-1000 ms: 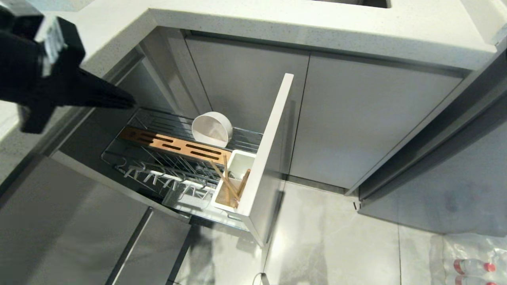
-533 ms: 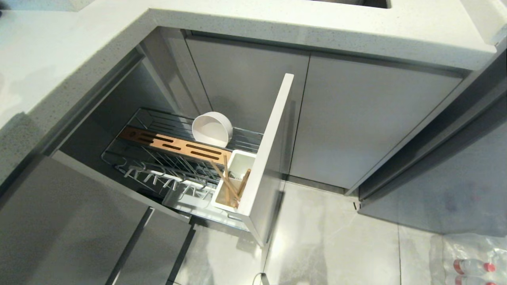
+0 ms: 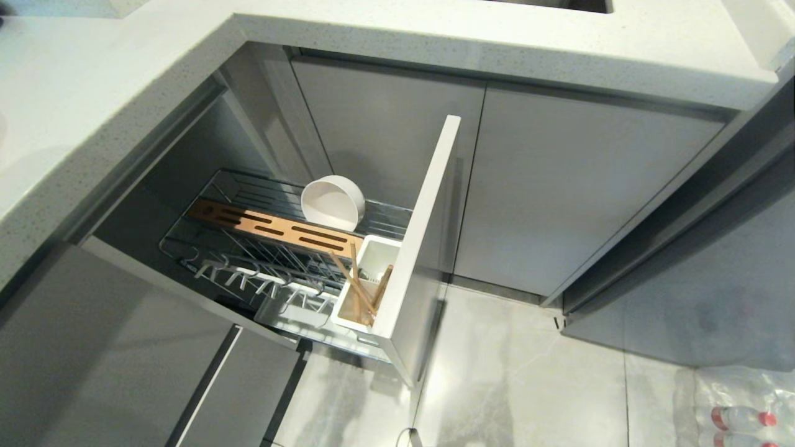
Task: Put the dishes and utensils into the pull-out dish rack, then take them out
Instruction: Pick up the spoon and place it in the cupboard
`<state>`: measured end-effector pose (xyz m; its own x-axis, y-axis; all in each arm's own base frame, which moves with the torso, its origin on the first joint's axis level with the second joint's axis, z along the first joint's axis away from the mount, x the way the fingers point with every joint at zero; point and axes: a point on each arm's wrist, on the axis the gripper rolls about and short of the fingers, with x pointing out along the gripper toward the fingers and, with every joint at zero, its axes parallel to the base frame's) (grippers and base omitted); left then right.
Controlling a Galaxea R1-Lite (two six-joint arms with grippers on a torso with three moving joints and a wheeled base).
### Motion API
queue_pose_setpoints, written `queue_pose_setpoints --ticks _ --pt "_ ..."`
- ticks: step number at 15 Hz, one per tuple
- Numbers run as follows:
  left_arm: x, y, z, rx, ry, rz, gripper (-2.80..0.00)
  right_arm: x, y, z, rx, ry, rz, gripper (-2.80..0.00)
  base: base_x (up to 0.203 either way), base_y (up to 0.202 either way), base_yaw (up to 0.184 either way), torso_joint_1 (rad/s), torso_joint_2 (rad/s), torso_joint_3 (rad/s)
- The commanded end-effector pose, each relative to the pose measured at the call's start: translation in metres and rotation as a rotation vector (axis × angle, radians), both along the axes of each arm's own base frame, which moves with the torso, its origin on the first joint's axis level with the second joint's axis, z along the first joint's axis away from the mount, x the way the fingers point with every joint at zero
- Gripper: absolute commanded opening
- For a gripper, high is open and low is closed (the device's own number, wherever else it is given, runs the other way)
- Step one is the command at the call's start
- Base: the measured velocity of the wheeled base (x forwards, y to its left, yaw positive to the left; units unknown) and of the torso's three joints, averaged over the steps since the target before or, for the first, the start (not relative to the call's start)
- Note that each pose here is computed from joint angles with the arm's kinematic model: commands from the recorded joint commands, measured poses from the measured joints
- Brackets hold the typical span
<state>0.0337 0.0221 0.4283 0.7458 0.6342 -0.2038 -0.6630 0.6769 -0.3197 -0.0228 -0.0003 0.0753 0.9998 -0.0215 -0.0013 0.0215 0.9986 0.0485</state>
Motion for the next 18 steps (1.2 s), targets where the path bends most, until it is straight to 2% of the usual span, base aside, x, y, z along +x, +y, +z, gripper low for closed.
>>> queue_pose_setpoints --ticks 1,5,7,8,11,14,15,18 --pt "0.010 0.010 -0.004 -0.041 0.052 0.063 -2.80 0.000 0.000 0.000 0.001 0.002 0.000 -2.80 0.000 0.000 0.000 0.000 0.00 0.000" --pt "0.040 0.044 -0.021 -0.218 0.175 0.057 -2.80 0.000 0.000 0.000 0.001 0.002 0.000 -2.80 0.000 0.000 0.000 0.000 0.00 0.000" --pt "0.051 0.062 -0.027 -0.284 0.193 0.052 -2.80 0.000 0.000 0.000 0.001 0.002 0.000 -2.80 0.000 0.000 0.000 0.000 0.00 0.000" --pt "0.057 0.069 -0.029 -0.313 0.190 0.022 -2.80 0.000 0.000 0.000 0.001 0.002 0.000 -2.80 0.000 0.000 0.000 0.000 0.00 0.000" --pt "0.065 0.078 -0.032 -0.367 0.178 -0.064 -2.80 0.000 0.000 0.000 0.001 0.002 0.000 -2.80 0.000 0.000 0.000 0.000 0.00 0.000" --pt "0.066 0.079 -0.032 -0.368 0.177 -0.072 -2.80 0.000 0.000 0.000 0.001 0.002 0.000 -2.80 0.000 0.000 0.000 0.000 0.00 0.000" --pt "0.066 0.079 -0.032 -0.368 0.177 -0.072 0.00 0.000 0.000 0.000 0.001 0.002 0.000 -2.80 0.000 0.000 0.000 0.000 0.00 0.000" --pt "0.066 0.078 -0.033 -0.372 0.175 -0.074 0.00 0.000 0.000 0.000 0.001 0.002 0.000 -2.80 0.000 0.000 0.000 0.000 0.00 0.000"
